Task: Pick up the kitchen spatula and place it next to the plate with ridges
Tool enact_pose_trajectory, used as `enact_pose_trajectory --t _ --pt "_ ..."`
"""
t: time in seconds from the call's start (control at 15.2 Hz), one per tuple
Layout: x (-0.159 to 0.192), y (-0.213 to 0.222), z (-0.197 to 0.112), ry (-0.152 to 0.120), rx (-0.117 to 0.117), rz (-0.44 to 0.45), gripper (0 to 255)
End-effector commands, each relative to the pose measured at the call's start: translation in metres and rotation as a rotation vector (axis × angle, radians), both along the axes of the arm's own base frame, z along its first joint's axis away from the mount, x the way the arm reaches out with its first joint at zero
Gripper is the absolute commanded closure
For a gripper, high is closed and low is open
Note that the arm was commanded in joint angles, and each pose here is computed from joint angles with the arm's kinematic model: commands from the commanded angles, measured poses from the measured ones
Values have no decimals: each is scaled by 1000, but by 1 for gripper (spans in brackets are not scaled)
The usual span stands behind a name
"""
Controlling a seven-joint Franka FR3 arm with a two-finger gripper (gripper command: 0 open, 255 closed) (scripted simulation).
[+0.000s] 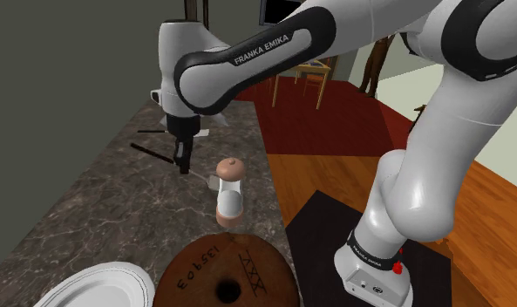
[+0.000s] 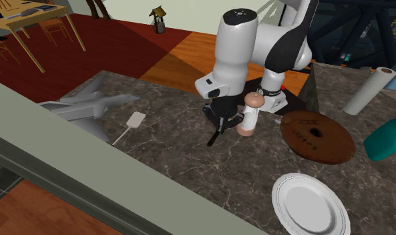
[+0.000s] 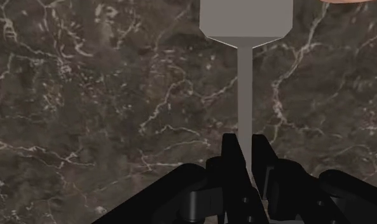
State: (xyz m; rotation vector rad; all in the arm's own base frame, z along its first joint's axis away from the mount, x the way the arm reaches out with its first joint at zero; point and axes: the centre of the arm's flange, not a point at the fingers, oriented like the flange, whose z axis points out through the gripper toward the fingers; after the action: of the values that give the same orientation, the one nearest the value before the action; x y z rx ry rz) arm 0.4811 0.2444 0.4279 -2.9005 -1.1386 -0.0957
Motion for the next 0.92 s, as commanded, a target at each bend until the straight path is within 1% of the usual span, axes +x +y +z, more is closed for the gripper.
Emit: enact_pose_trajectory --t 0.0,0.33,0.86 --pt "-4 26 0 0 1 -2 255" --pt "-10 88 1 0 1 -2 255" --pt "-10 88 -42 0 1 -2 255"
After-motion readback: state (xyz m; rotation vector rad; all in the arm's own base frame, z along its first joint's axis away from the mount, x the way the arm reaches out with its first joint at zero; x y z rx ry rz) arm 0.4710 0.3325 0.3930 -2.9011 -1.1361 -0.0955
